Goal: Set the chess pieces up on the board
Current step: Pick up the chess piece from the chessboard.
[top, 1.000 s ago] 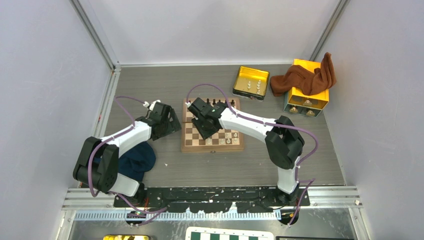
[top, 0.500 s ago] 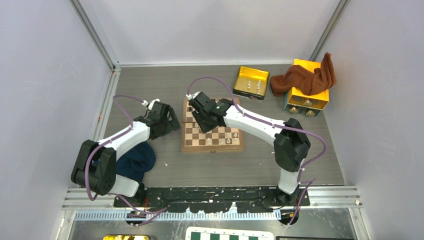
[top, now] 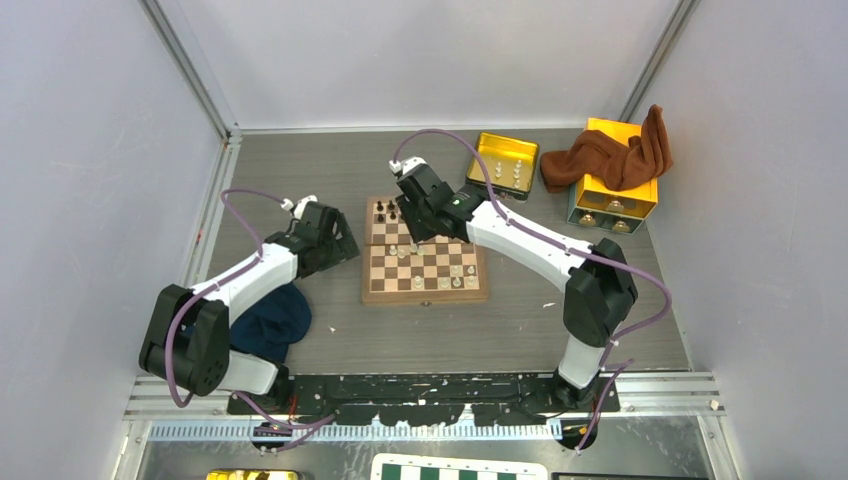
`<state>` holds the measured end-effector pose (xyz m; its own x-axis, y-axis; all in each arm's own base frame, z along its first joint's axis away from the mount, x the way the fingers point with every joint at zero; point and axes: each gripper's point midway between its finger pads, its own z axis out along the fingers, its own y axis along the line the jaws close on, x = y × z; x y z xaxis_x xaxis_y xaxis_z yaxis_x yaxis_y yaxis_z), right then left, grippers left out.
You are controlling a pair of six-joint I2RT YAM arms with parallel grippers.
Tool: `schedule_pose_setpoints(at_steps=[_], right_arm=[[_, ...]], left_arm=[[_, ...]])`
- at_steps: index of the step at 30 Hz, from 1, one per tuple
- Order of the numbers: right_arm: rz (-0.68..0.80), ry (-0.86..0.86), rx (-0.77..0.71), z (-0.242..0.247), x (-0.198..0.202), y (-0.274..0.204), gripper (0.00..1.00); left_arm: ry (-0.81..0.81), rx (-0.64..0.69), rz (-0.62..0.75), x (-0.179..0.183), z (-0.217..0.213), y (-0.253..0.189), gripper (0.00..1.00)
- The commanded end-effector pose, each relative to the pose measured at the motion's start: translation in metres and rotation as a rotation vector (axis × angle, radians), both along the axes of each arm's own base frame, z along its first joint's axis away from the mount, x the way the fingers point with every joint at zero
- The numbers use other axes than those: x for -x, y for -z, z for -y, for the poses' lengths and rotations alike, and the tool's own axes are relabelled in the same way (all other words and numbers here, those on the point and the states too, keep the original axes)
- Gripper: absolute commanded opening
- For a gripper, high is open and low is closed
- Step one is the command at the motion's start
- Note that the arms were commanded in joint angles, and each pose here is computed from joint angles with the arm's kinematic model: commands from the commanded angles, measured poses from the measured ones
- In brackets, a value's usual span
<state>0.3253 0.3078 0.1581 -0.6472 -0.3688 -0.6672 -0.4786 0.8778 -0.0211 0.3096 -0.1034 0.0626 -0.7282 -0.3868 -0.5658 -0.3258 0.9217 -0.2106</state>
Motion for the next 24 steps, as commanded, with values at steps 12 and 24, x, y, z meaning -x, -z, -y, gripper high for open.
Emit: schedule_pose_setpoints(at_steps=[12, 24], right_arm=[[-0.013, -0.019, -0.044, -0.016, -0.028, 0.002, 0.35], [-0.071, -0.042, -0.008, -0.025, -0.033, 0.034, 0.33]], left_arm=[[-0.033, 0.019, 0.080, -0.014, -0.001, -0.026, 0.99], [-0.030, 0.018, 0.080, -0.009, -0.003, -0.027, 0.99]])
